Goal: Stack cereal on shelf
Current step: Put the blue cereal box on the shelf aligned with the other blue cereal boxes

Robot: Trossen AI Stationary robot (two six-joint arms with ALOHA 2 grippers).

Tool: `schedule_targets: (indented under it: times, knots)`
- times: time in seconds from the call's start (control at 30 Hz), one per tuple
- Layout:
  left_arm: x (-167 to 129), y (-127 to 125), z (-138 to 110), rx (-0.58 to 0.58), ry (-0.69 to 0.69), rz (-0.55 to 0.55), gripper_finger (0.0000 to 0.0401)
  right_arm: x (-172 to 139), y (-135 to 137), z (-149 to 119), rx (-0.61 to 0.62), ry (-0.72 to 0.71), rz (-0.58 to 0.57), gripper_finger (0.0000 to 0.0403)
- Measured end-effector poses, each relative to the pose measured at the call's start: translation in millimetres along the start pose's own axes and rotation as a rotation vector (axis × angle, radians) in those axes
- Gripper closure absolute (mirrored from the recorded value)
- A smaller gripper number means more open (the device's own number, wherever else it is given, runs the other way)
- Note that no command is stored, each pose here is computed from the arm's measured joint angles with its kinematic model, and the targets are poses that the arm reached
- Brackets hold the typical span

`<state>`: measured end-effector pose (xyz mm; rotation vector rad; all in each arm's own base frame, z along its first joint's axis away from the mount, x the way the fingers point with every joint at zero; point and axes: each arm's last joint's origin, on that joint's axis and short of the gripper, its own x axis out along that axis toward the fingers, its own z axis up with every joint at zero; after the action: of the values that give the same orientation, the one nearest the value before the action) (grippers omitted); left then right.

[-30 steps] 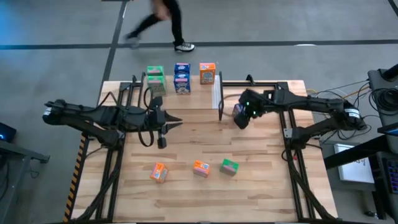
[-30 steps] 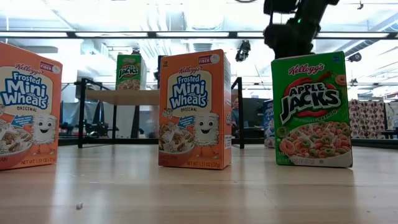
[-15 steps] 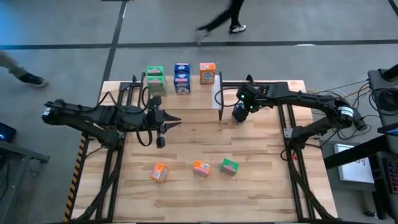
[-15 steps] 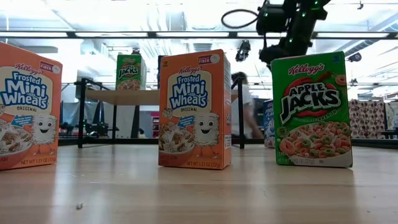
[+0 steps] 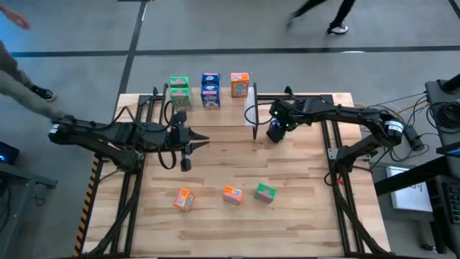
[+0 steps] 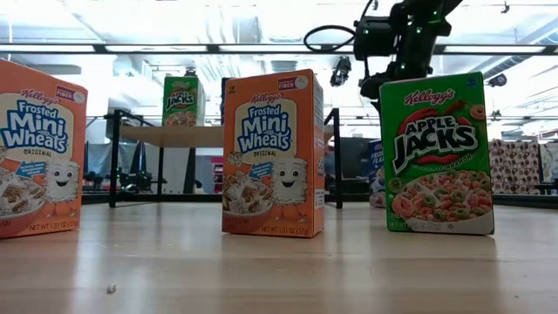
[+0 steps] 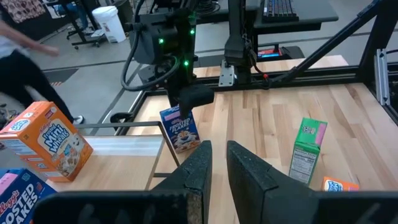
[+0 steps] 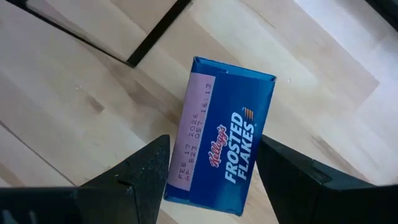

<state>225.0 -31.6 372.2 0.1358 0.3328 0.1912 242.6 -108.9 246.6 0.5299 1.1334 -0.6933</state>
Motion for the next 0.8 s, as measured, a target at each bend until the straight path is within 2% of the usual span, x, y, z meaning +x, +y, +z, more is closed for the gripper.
schedule_targets:
  times: [0.13, 0.5, 0.8]
  knots:
    - [0, 0, 0, 0.0, 0.0, 0.0, 0.0369, 3, 1, 1, -0.002, 0.009, -0.004, 0.0188]
    - [0, 0, 0, 0.004, 0.0, 0.0, 0.0369, 2, 1, 0, -0.002, 0.011, 0.006, 0.0251]
    - [-5, 2, -1, 0.049, -0.007, 0.0, 0.0369, -19, -4, -6, 0.003, 0.013, 0.033, 0.0256]
